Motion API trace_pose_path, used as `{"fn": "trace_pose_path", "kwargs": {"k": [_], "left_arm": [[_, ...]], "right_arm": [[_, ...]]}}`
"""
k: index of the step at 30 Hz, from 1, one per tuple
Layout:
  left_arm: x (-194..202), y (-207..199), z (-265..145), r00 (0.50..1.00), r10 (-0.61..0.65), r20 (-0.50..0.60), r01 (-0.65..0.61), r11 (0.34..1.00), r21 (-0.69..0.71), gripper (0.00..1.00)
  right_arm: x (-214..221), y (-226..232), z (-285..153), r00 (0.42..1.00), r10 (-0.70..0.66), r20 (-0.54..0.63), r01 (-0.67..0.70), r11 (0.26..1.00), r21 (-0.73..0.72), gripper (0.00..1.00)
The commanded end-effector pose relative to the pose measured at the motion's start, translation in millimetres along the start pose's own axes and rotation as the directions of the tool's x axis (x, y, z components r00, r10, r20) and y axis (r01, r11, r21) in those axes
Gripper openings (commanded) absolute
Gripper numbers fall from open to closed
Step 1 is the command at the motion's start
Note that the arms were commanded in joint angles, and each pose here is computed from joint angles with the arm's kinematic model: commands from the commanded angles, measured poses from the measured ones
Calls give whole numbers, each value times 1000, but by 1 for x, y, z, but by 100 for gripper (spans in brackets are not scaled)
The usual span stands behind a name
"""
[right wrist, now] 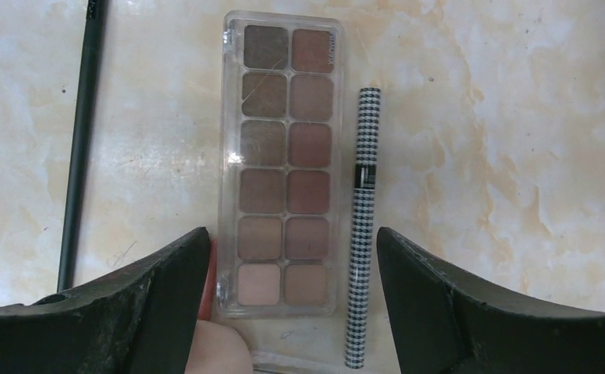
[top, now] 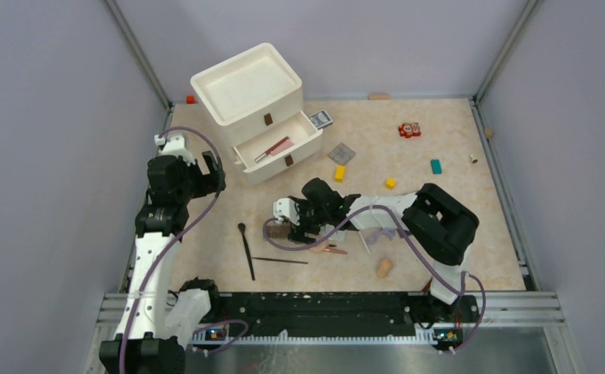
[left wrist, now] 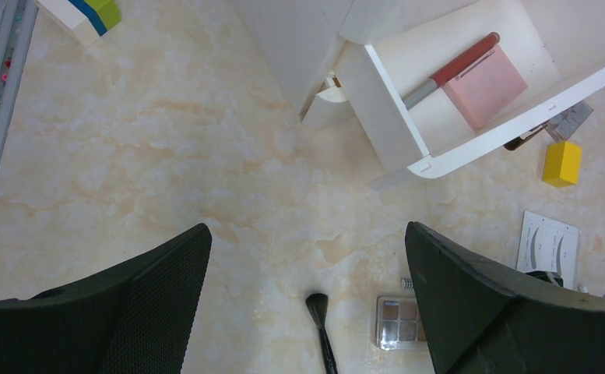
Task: Organize the makeup
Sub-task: Pick up the makeup from the center of the board.
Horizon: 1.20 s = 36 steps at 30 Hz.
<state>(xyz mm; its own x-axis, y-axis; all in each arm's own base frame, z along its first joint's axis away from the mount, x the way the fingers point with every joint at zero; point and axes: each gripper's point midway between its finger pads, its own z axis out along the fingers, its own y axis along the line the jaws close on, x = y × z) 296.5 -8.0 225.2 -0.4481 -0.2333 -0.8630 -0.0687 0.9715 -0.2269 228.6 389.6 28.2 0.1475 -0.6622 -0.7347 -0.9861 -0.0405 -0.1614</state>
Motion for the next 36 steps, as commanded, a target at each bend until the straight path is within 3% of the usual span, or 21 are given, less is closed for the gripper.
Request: {"fn": "trace_pose_path", "kwargs": {"k": [1, 25, 36], "left_arm": [[-15, -5, 0, 999, 10, 53, -12, 1000, 25, 99], [-16, -4, -1, 998, 12, 58, -13, 1000, 22, 99], [-15, -4, 0, 998, 11, 55, -12, 1000, 22, 99]], "right_arm": [[-22, 2, -8, 997, -33, 62, 34, 999, -11, 76], [12, 15, 20, 995, 88, -51, -95, 983, -157, 75], [32, 29, 27, 984, 122, -127, -149, 961, -231, 67]]}}
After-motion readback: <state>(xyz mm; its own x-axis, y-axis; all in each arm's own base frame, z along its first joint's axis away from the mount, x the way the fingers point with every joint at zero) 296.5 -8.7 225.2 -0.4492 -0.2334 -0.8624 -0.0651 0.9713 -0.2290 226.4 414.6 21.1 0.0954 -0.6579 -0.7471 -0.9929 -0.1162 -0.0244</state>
